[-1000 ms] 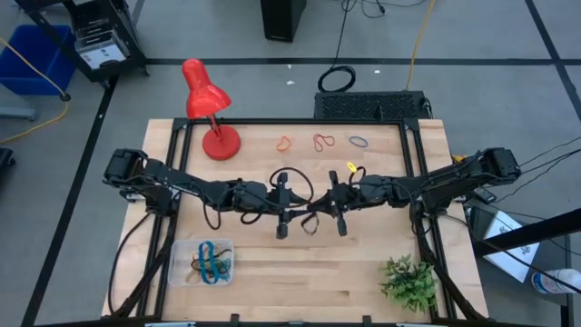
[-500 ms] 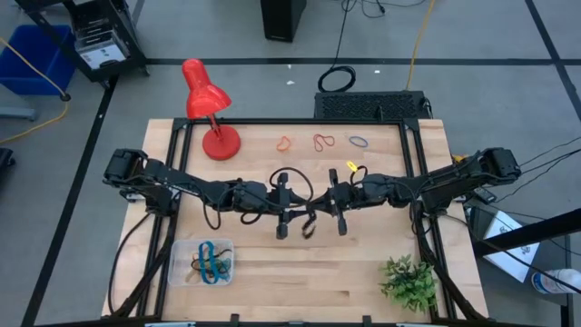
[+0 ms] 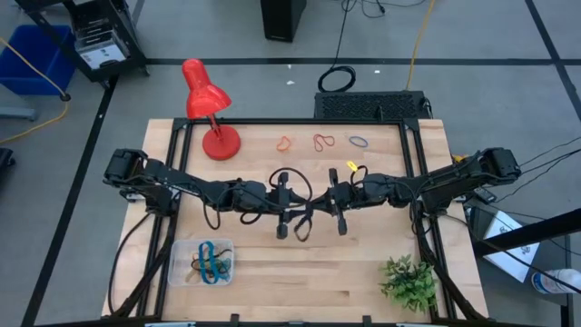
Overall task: Pick and place rubber bands into bin
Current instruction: Put the black rubber band into the transparent bin
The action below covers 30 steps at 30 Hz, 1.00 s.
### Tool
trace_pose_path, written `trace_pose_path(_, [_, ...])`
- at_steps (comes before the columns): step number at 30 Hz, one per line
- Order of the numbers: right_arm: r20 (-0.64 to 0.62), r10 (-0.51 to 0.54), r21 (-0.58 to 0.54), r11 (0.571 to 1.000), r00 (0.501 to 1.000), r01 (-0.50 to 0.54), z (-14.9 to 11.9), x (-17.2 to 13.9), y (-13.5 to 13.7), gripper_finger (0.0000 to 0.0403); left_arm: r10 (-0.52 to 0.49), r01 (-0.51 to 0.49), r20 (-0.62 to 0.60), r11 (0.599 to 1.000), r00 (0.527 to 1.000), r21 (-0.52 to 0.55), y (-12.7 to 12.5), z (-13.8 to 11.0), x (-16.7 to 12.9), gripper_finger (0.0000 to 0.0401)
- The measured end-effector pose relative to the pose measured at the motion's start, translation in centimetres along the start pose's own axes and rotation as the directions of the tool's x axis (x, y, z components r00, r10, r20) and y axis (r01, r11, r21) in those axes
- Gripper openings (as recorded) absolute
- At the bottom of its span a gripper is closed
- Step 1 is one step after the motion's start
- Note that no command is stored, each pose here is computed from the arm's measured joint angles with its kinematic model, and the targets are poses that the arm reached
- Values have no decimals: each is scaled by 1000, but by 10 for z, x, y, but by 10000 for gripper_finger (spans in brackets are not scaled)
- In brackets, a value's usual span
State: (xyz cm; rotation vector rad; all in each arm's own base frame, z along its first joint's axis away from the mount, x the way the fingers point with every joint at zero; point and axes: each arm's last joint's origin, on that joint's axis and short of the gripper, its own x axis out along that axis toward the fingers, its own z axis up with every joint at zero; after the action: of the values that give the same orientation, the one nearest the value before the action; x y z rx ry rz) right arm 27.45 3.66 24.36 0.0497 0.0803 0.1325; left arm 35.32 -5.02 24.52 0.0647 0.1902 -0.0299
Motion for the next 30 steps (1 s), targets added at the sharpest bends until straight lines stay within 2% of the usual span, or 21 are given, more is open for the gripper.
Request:
trace_pose_path(8, [0, 0, 0, 1000, 1000, 0, 0, 0, 0, 0, 3, -3, -1, 999, 1000, 47, 0, 0, 0, 10])
trace_pose_path(16, [-1, 3, 8, 1000, 1000, -3, 0, 0, 0, 1, 3, -3, -2, 999, 1000, 47, 0, 0, 0, 6])
trace_pose_path(21, [-1, 3, 9, 1000, 1000, -3, 0, 0, 0, 20, 3, -3, -3, 999, 1000, 54, 0, 0, 0, 5])
trace_pose_path(25, [-1, 3, 9, 1000, 1000, -3, 0, 0, 0, 53, -35, 35, -4, 998, 999, 58, -1, -1, 0, 4])
trace_pose_path(30, [-7, 3, 23, 1000, 1000, -3, 0, -1, 0, 119, -43, 45, -30, 997, 999, 68, -2, -3, 0, 3])
